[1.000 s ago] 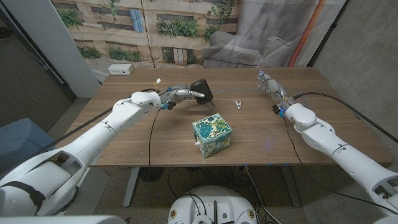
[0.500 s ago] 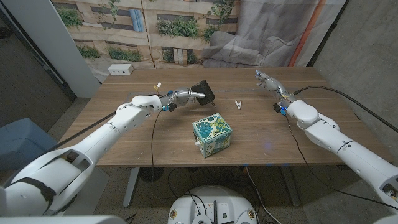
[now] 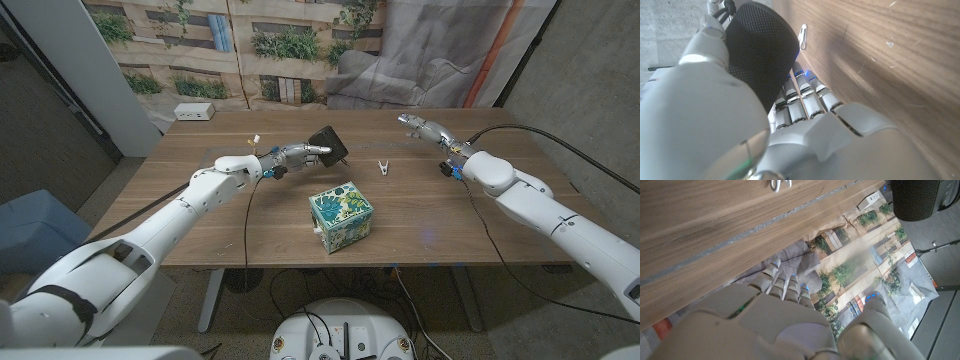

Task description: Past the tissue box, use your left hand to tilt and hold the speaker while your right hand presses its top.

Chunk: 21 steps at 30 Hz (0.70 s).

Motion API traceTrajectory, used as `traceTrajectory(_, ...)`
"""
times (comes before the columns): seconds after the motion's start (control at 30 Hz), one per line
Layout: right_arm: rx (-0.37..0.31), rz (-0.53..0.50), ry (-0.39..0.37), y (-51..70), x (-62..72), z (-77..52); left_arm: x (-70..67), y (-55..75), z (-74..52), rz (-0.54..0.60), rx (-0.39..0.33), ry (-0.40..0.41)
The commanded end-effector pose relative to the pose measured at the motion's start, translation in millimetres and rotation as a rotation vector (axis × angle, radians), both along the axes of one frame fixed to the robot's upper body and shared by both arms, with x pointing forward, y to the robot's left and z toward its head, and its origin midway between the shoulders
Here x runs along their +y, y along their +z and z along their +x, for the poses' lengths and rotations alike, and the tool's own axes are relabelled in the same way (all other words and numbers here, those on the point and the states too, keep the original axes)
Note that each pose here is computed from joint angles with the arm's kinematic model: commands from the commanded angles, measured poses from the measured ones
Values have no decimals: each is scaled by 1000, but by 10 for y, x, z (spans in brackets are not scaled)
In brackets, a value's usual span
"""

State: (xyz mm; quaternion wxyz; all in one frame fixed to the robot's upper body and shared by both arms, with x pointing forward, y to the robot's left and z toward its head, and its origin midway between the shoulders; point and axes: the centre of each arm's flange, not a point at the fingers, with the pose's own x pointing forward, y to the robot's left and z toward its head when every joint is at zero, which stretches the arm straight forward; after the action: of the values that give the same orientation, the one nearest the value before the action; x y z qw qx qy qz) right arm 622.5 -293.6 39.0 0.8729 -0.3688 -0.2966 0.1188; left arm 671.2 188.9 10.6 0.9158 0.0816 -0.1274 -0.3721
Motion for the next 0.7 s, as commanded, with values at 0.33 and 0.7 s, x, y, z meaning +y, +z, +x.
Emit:
traceTrajectory(0.33,18,-245,10,263,173,-106,-246,-255,-115,-56,121,-83)
traceTrajectory(0.7,2,-358,-28,316,266,-166,-288,-292,-128,-58,138,-115)
